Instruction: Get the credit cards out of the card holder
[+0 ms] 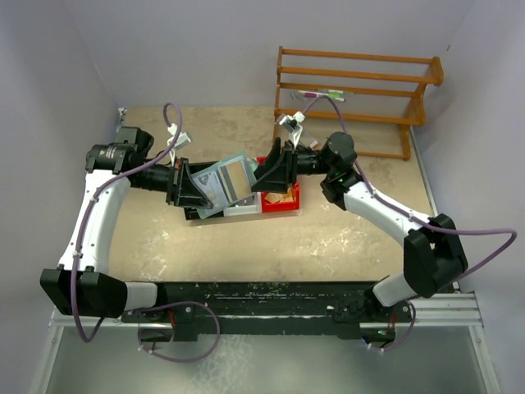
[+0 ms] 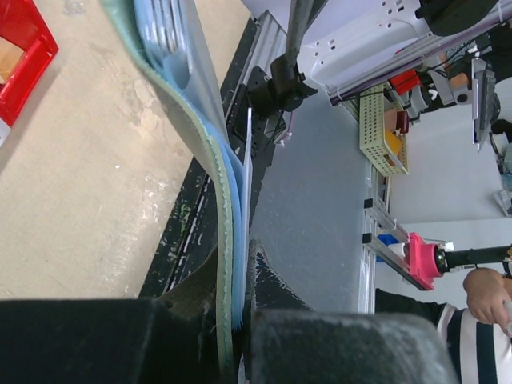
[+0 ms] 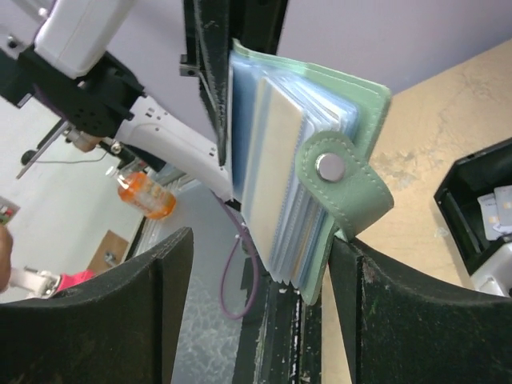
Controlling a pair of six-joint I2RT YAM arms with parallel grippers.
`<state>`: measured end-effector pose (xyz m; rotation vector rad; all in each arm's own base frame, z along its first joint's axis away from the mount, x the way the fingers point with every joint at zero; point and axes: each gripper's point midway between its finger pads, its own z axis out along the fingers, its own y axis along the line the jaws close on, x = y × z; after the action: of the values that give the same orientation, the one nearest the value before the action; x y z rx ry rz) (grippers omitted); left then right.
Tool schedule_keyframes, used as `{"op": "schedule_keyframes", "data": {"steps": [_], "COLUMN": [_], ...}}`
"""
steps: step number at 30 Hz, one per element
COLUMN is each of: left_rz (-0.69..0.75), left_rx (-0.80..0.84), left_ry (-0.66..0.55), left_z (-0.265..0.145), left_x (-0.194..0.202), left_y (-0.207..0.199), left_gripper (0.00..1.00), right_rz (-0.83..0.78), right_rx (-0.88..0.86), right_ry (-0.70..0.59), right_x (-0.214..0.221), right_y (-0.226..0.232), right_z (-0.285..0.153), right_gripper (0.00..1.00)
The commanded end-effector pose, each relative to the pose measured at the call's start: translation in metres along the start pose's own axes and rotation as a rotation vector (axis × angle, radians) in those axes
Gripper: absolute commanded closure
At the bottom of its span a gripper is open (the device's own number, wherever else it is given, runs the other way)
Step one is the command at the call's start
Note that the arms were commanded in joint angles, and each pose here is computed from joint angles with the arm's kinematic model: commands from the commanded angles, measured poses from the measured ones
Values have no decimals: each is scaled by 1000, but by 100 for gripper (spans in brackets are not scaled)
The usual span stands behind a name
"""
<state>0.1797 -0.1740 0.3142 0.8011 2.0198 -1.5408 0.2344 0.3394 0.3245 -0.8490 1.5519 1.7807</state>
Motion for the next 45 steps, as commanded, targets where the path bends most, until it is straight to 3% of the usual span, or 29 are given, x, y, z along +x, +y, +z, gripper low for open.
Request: {"op": "schedule_keyframes", "data": {"steps": [1,11,16,21,24,33,42,45], "left_rz": [65,90,94,94,95,104,115,111], "left_rx": [76,138,149,140,140,177,186,179], "left_ry": [-24,-42,-51,-44,-41,-48,-39,-32], "left_z": [0,1,0,0,1,3,5,5], "left_x": [-6,-10,-14,-12,-12,-14,-13,-12], "left_y": [-19,-36,-41,-40,-40,-48,-52,-49], "left_gripper": [100,100,100,100,100,100,100,100], "right_rz": [-97,-44,-68,-47,-117,-134,1,-52], "right_rx": [-136,-69,76,196,175,-89,-382,-406], "right_ry": [6,-33,-55,-171,-235,-151,-176,-164], "right_x": [-21,-22,-24,-31,-50,-57,-44,-40], "right_y": [30,0,-23,-36,-24,7,37,53], "right_z": [4,9,-25,-67,-66,2,4,5], "right_gripper": [30,21,16,11,0,1,0,0]}}
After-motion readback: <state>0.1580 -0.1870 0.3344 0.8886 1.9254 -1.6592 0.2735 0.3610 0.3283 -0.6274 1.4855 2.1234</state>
